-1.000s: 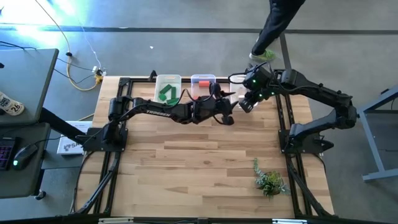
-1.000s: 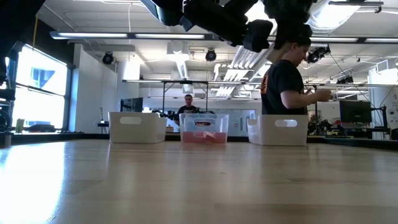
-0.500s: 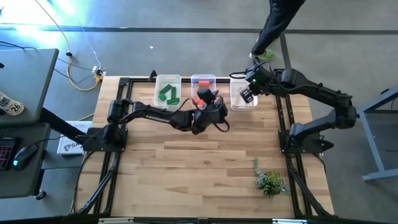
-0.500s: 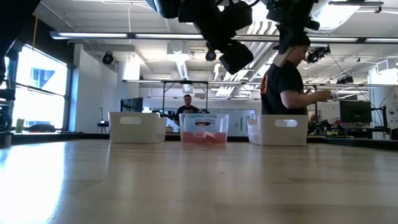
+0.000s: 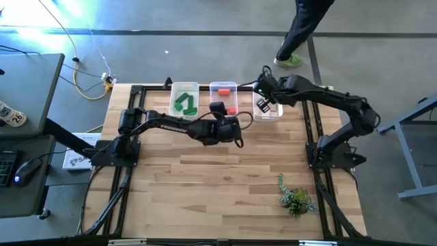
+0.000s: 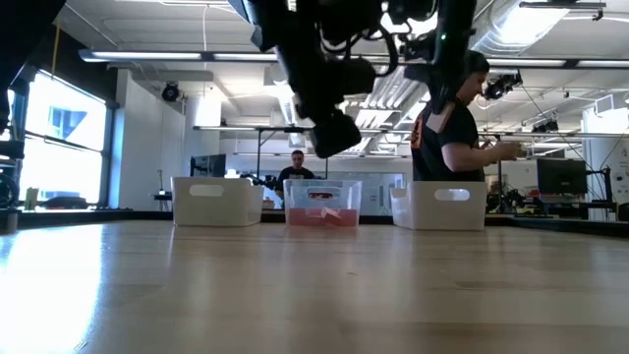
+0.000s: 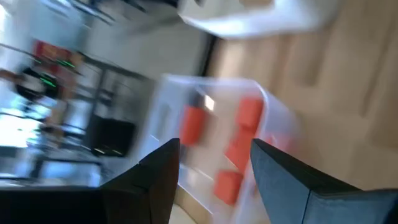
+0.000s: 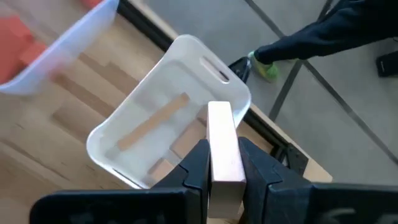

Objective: Sort & place blocks by color
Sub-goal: Put the brown block into the right white bin

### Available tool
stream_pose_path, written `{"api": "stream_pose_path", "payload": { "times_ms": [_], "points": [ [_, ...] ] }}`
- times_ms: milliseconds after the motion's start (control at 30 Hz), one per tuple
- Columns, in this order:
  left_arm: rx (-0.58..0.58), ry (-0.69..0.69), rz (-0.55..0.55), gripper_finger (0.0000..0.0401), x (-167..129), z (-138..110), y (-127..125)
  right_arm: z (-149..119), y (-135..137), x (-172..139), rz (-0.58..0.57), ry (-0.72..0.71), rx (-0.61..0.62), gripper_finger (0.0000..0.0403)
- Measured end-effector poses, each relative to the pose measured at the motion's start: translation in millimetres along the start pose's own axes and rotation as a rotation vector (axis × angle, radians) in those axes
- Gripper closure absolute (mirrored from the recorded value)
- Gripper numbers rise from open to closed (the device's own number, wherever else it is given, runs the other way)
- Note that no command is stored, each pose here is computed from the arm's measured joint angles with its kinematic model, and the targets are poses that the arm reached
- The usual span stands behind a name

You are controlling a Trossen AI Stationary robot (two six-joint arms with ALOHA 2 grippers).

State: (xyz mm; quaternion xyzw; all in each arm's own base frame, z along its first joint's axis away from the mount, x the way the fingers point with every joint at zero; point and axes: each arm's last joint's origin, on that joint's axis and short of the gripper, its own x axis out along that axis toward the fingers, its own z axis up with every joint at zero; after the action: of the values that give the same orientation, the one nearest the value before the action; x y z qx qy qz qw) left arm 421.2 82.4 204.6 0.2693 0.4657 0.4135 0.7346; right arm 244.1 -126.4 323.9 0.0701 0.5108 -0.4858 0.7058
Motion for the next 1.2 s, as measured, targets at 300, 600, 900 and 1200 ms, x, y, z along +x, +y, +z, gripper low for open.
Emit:
{"api": "stream_pose_path", "payload": {
  "times_ms": [300, 600, 900, 1200],
  "points": [
    [-0.059, 0.1, -0.117, 0.0217, 5.9, -15.3, 5.7, 20.4, -19.3, 50.8, 0.069, 0.095, -0.027, 0.0362],
    [-0.143, 0.051, -0.215, 0.0217, -23.6, -10.8, 23.3, 28.8, -43.6, 97.0, 0.278, 0.191, 0.055, 0.0362],
    [-0.125, 0.16, -0.222, 0.0217, -34.8, -25.8, 32.1, 27.8, -29.3, 134.1, 0.345, 0.305, 0.025, 0.0362],
    [-0.096, 0.211, -0.234, 0.0217, -35.8, -39.3, 20.0, 27.1, -24.7, 139.7, 0.347, 0.324, 0.005, 0.0362]
  ]
}}
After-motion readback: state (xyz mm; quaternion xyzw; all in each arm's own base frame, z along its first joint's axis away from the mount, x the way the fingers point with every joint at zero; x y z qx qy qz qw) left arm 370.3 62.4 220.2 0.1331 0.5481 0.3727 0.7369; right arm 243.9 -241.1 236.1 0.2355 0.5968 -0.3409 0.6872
